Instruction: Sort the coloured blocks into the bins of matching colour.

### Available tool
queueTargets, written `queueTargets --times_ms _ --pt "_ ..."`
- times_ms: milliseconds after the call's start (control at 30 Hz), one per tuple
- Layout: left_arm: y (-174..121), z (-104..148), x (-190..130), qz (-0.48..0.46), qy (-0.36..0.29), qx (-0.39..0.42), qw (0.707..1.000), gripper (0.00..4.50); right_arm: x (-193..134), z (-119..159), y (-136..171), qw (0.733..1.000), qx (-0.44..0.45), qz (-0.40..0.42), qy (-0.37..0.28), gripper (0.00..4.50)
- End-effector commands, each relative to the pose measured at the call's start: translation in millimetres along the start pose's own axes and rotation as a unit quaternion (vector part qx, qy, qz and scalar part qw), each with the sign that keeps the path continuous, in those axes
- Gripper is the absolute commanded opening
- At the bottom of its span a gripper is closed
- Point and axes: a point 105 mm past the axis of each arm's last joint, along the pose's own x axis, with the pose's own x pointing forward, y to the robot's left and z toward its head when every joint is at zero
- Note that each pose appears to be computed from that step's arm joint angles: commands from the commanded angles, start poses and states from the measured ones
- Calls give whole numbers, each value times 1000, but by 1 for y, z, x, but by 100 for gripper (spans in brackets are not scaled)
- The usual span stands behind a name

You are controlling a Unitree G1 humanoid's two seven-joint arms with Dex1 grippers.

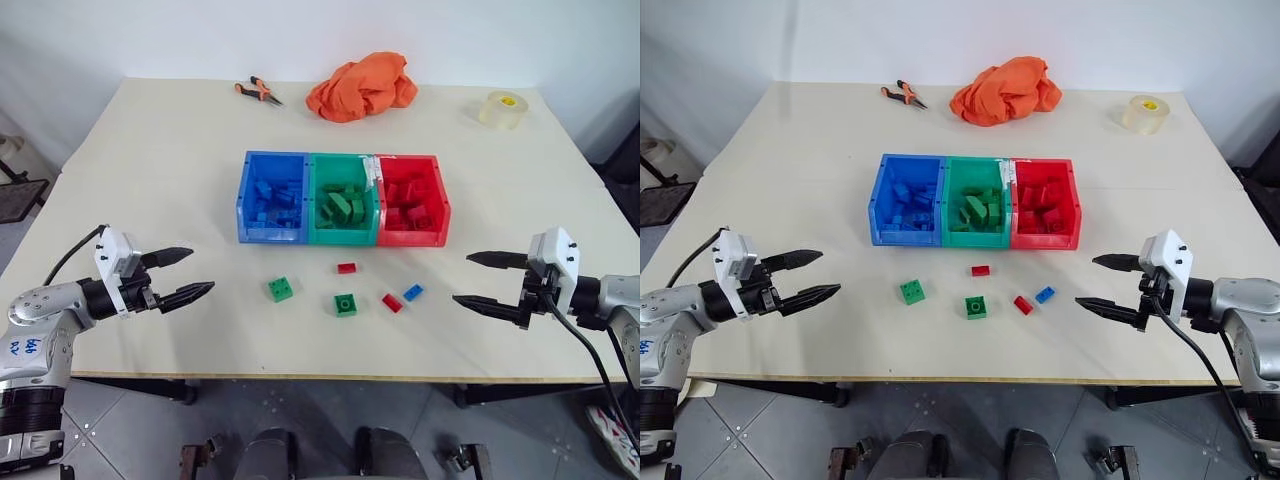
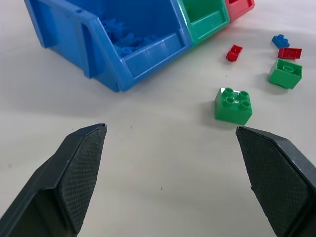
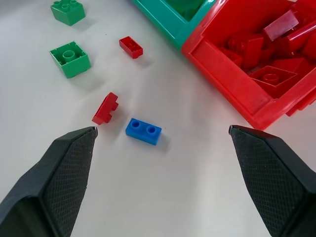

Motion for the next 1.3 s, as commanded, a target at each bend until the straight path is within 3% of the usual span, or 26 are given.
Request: queueTargets --times_ms 33,400,533,733,833,1067,1300 --pt "-2 13 2 -9 -19 27 999 447 -9 15 -8 999 -27 -22 -18 450" --pt "-24 12 26 -53 -4 5 999 447 -25 -2 -6 999 -6 -42 23 450" --pt "-40 11 43 -103 -14 12 995 447 -62 -28 5 994 18 -46 101 450" --pt "-45 5 52 -131 -3 1 991 447 -77 -29 11 989 19 -48 137 450" --pt "-44 2 52 -133 2 6 991 447 -62 -22 13 991 5 -32 128 450" --pt "-46 5 45 -126 -12 -2 992 447 7 -11 2 992 -39 52 112 450" --pt "-60 1 34 -121 -1 -14 993 447 52 -16 -8 979 -83 134 127 450"
